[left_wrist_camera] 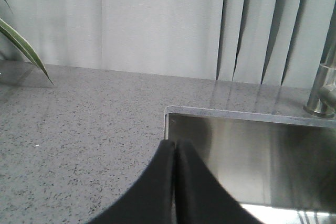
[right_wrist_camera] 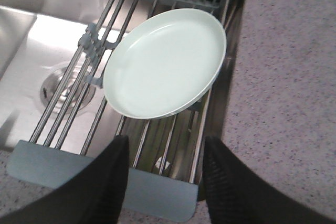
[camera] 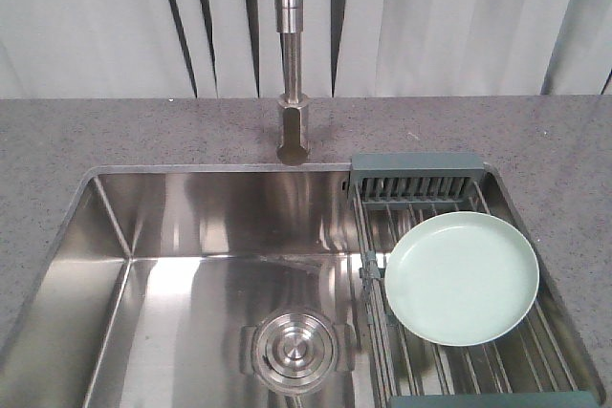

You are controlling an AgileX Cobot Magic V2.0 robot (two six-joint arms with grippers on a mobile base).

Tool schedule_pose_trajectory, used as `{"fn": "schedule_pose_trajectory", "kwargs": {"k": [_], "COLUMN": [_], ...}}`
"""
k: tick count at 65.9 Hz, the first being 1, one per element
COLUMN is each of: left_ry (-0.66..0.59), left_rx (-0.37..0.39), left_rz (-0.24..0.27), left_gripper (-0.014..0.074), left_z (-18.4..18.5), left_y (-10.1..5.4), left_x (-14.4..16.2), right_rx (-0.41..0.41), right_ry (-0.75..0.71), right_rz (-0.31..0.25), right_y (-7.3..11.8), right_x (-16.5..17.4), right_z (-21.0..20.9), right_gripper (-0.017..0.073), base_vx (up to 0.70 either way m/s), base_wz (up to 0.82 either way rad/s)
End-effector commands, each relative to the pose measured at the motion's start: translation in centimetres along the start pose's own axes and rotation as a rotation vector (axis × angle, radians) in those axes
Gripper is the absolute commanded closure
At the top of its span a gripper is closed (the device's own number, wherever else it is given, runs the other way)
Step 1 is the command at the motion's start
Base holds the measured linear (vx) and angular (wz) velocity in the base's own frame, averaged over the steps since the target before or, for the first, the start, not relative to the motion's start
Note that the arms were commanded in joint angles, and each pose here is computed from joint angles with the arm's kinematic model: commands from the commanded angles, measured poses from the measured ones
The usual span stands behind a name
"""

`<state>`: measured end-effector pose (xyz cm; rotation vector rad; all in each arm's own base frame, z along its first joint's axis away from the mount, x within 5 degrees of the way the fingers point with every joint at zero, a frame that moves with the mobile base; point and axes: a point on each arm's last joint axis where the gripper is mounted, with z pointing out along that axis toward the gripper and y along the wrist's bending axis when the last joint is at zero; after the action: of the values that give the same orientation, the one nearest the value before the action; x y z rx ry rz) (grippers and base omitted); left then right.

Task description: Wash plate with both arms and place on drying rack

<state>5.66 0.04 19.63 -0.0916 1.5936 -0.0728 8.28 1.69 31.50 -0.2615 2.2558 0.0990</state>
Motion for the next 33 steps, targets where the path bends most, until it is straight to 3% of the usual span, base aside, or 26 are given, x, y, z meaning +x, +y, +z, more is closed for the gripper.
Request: {"fn": "schedule_pose_trajectory", "kwargs": {"k": [1,19,33], "left_ry": [-0.113,-0.113,-0.113], "left_rx": [0.007,0.007,0.007], "left_rz": [-0.006,-0.006,-0.006], "left_gripper": [0.06,0.06,0.06], "left_z": [-0.3,-0.3,-0.3], "left_y": [-0.1,-0.1,-0.1], "left_x": [-1.7,-1.7,-1.7], "right_rx": [0.051,0.163,0.218], "right_ry": [-0.131,-0.368,-0.603], "right_rz": [0.011,0.041,0.047], "right_y": [-0.4,-1.0,-1.2], "right_x": [-0.9,1.4,4.0], "right_z": [-1.4,-1.0,0.8], "right_gripper": [0.0312,0.0571,0.0568], "base_vx": [0.0,0.0,0.0], "base_wz": [0.0,0.0,0.0]}}
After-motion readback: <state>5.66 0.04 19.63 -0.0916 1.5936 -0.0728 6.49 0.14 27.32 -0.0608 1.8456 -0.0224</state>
